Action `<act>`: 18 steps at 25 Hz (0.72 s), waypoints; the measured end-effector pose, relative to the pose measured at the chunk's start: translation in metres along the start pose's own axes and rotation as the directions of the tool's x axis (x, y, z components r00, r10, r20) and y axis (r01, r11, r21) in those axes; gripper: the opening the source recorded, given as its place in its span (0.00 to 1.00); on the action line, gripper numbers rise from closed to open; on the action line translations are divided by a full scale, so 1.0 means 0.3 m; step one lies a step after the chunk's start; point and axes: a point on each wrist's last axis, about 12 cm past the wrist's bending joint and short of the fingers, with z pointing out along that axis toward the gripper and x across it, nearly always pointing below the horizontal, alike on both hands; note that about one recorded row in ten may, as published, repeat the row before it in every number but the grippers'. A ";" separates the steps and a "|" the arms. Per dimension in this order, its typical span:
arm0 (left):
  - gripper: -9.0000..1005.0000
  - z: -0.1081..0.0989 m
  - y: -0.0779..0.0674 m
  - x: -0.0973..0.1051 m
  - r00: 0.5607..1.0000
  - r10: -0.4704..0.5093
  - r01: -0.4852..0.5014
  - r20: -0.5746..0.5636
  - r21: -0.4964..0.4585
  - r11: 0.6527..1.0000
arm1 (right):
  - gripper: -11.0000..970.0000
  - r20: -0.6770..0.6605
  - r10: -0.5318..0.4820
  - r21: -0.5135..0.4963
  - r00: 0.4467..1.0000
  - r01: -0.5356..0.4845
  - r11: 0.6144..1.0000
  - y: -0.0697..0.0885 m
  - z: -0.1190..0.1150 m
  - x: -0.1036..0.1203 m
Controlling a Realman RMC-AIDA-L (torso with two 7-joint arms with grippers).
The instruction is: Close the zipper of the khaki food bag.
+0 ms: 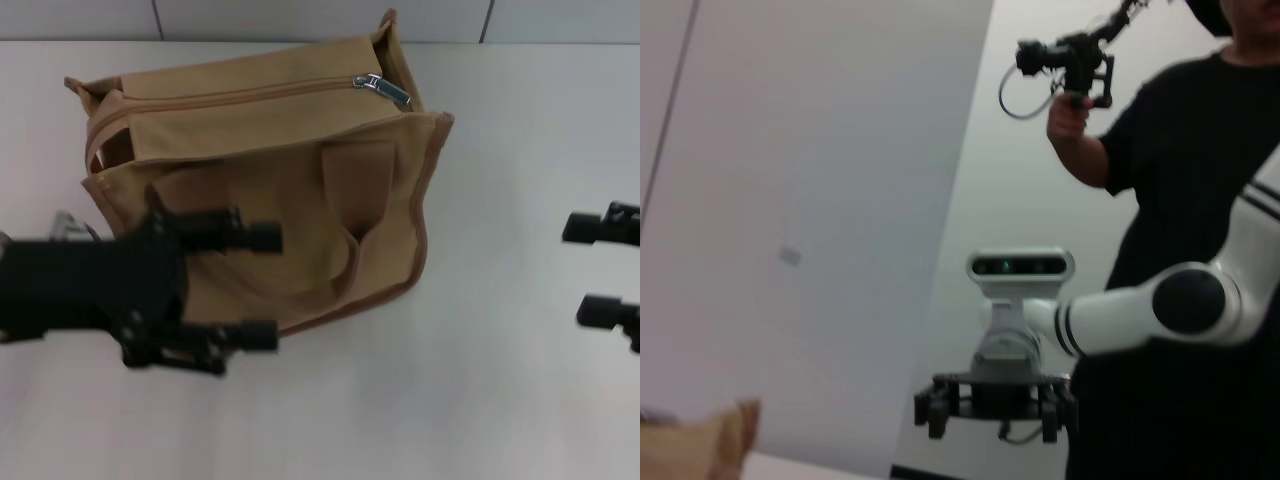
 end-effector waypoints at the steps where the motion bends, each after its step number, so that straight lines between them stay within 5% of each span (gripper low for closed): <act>1: 0.84 0.019 -0.008 0.041 1.000 -0.001 0.002 -0.019 0.014 1.000 | 0.82 -0.007 -0.004 -0.010 1.000 0.004 1.000 0.000 0.007 0.007; 8: 0.84 0.035 -0.029 0.160 0.999 0.015 -0.015 -0.049 -0.013 1.000 | 0.82 -0.057 -0.020 -0.045 0.998 0.017 0.999 -0.008 0.058 0.067; 18: 0.84 0.018 -0.034 0.221 0.994 0.020 -0.027 -0.108 -0.066 0.997 | 0.82 -0.125 -0.036 -0.033 0.992 0.032 0.999 -0.017 0.110 0.138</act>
